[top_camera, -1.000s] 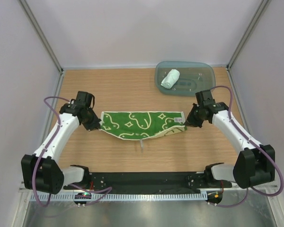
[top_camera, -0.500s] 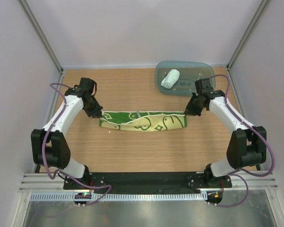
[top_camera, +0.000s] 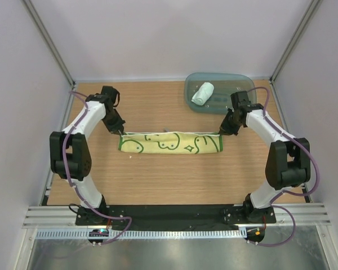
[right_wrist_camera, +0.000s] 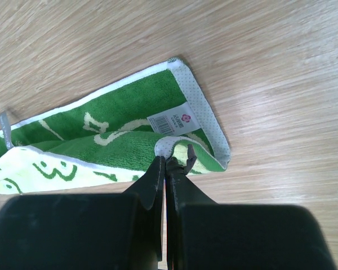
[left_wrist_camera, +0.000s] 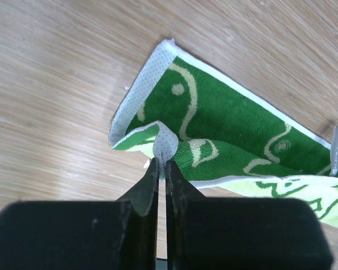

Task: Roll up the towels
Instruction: Fold the towel

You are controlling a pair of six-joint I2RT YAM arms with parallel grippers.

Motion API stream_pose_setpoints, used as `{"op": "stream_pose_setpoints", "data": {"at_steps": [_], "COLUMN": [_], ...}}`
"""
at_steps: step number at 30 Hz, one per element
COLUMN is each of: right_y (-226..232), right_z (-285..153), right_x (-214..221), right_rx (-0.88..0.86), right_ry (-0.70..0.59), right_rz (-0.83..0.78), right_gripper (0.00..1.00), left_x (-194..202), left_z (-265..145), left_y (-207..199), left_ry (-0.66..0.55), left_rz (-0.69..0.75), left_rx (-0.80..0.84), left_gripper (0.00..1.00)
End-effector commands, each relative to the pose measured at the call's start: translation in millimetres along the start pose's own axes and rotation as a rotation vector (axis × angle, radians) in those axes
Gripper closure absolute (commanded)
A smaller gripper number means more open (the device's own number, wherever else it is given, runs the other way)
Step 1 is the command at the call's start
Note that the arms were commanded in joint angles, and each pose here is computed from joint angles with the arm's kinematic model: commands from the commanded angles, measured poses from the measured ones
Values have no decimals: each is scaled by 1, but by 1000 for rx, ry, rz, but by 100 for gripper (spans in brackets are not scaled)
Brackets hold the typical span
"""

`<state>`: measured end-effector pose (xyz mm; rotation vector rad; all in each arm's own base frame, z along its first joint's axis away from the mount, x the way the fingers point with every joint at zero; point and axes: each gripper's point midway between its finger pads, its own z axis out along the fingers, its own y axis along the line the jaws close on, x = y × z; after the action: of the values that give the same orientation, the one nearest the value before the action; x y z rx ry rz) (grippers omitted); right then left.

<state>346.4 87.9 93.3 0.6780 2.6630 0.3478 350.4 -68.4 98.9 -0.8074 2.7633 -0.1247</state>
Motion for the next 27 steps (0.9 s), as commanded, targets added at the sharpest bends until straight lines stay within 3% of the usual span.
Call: {"op": "stream_pose_setpoints", "data": {"at_steps": [1,20,27], "right_y": [13,3,-5], "right_z": [-5,41,52], "right_x": [-23,-29,-37], "right_rx": [-39,22,51], "right_ry": [-64,-23,-26], "right_rz": [-18,-6,12], "right_gripper": [99,99,99], "left_x": [-11,-27,-36], "left_z": [1,48,57], "left_y": [-2,-6,2], "left_ry": [-8,37,28], "left_rz": [18,33,32], "left_rx": [-10,-98,-144], "left_gripper": [100,99,84]}}
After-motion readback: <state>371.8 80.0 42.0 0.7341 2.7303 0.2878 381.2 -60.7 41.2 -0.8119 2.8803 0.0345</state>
